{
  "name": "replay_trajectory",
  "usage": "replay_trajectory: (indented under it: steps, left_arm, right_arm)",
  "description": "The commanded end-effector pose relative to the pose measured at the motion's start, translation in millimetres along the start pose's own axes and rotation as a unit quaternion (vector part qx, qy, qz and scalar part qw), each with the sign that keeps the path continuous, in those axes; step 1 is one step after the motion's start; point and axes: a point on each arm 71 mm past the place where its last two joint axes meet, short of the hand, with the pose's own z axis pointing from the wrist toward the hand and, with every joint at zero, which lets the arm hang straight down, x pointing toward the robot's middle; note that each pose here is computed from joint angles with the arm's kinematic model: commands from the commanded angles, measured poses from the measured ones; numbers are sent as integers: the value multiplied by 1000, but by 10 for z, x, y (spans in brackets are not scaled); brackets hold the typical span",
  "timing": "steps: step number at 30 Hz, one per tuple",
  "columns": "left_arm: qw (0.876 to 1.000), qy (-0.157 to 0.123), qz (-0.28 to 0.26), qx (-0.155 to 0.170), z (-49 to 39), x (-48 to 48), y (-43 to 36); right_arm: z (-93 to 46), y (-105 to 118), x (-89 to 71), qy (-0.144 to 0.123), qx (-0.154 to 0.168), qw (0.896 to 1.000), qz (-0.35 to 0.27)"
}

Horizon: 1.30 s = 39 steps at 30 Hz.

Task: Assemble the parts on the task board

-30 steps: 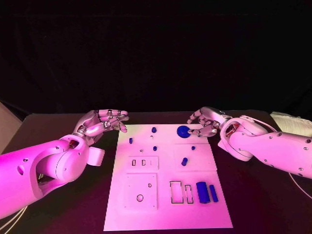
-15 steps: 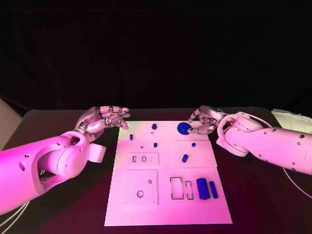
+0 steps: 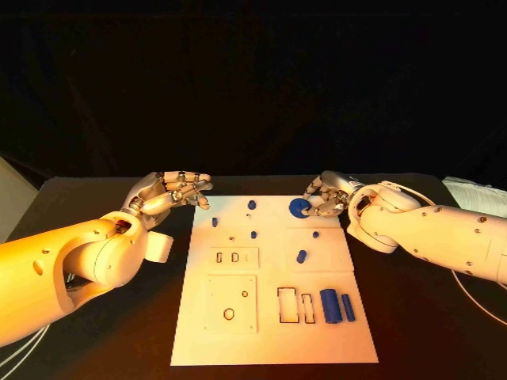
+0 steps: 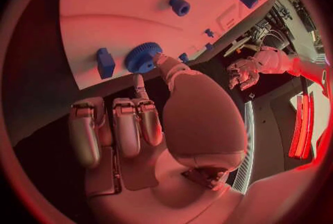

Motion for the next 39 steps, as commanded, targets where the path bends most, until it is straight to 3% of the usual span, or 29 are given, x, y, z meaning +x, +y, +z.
replay_trajectory:
  steps: [1,25,39]
  left_arm:
    - [1000,11,-3,3,7,28,-10]
    - [1000,11,-2,1,-4,23,-12]
    - [1000,11,-2,0,-16,17,-16]
  right_arm:
    - [9,6,32,13,5,1000,-3]
    - [68,60,91,11,3,999,-41]
    - [39,188,112,-22,-25,996,-81]
